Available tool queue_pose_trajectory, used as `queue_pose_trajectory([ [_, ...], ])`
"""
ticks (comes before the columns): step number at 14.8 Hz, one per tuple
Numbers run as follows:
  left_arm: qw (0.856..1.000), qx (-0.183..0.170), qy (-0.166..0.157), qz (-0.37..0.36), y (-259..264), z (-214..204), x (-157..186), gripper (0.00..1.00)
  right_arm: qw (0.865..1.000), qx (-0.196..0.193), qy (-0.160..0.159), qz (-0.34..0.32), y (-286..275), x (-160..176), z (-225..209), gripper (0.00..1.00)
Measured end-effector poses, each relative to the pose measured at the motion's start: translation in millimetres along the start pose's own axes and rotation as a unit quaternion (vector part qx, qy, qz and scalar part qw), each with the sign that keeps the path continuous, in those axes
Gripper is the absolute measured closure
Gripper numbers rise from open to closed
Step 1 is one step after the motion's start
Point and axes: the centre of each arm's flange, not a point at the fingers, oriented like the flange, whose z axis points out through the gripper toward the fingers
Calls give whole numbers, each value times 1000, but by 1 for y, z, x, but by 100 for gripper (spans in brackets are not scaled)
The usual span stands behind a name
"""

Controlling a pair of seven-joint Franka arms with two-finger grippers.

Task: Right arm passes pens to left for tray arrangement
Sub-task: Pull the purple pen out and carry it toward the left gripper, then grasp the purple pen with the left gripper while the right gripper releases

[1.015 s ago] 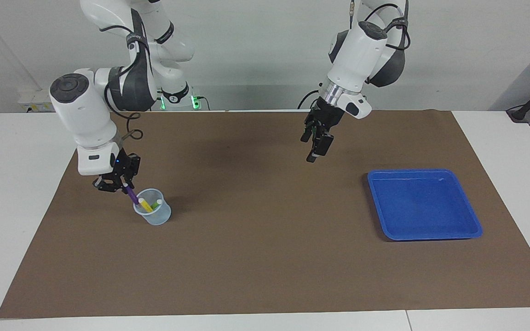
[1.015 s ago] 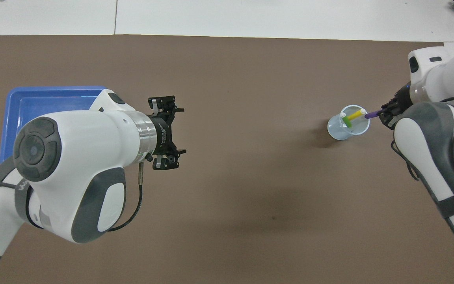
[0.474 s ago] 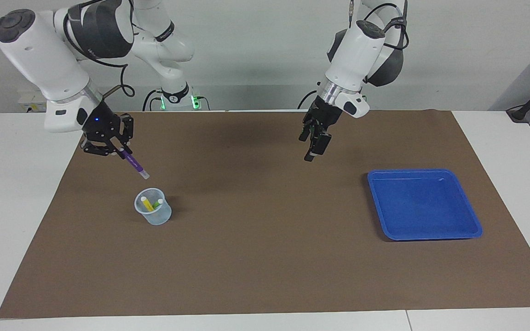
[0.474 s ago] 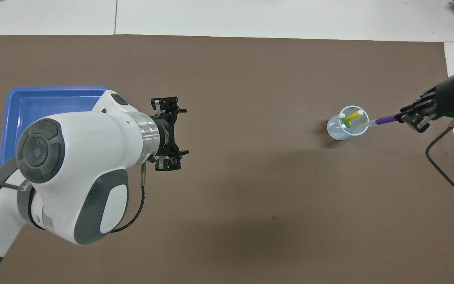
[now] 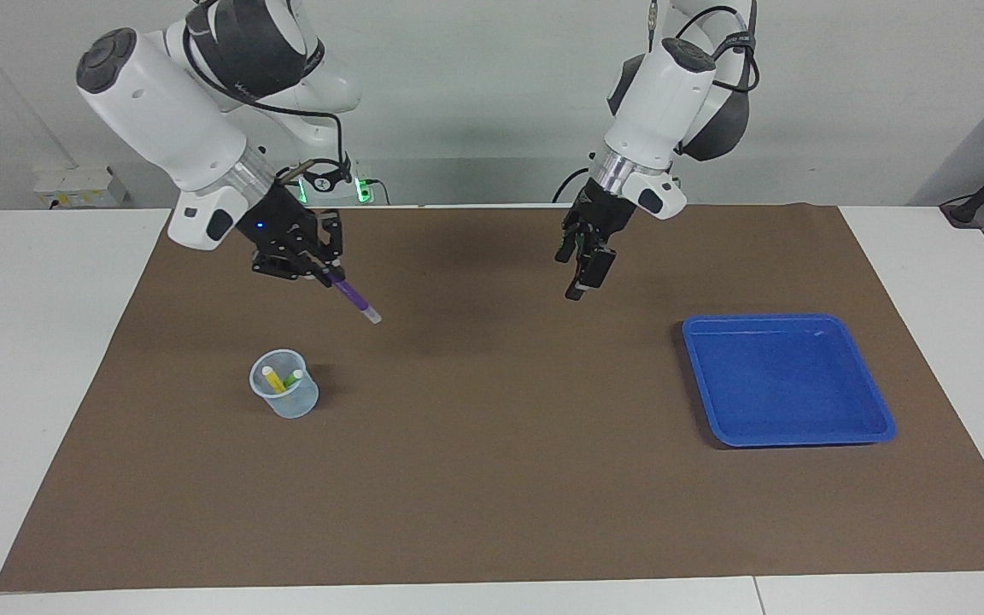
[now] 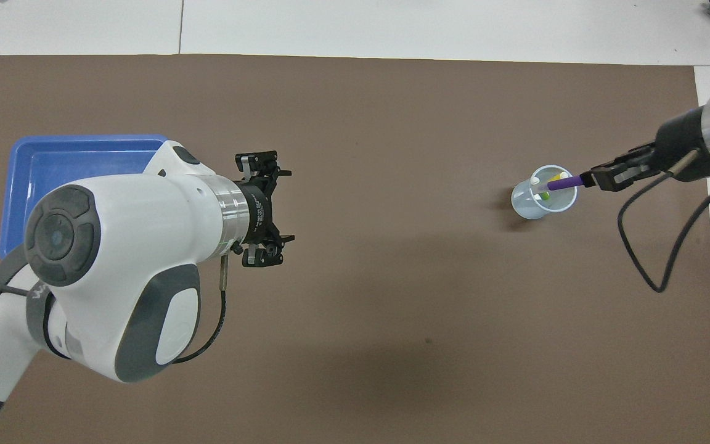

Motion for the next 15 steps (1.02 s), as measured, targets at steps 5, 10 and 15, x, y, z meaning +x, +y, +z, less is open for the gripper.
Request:
queue_pose_trajectory([
  [5, 999, 10, -10, -33, -14, 5, -24, 0, 997, 64, 22, 47, -37, 8, 24, 81],
  [10, 997, -13, -42, -70, -27, 5, -61, 0, 992, 82, 36, 90, -75, 11, 38, 81],
  [15, 992, -42, -72, -94, -32, 14, -87, 0, 988, 93, 48, 118, -103, 11, 59, 81],
])
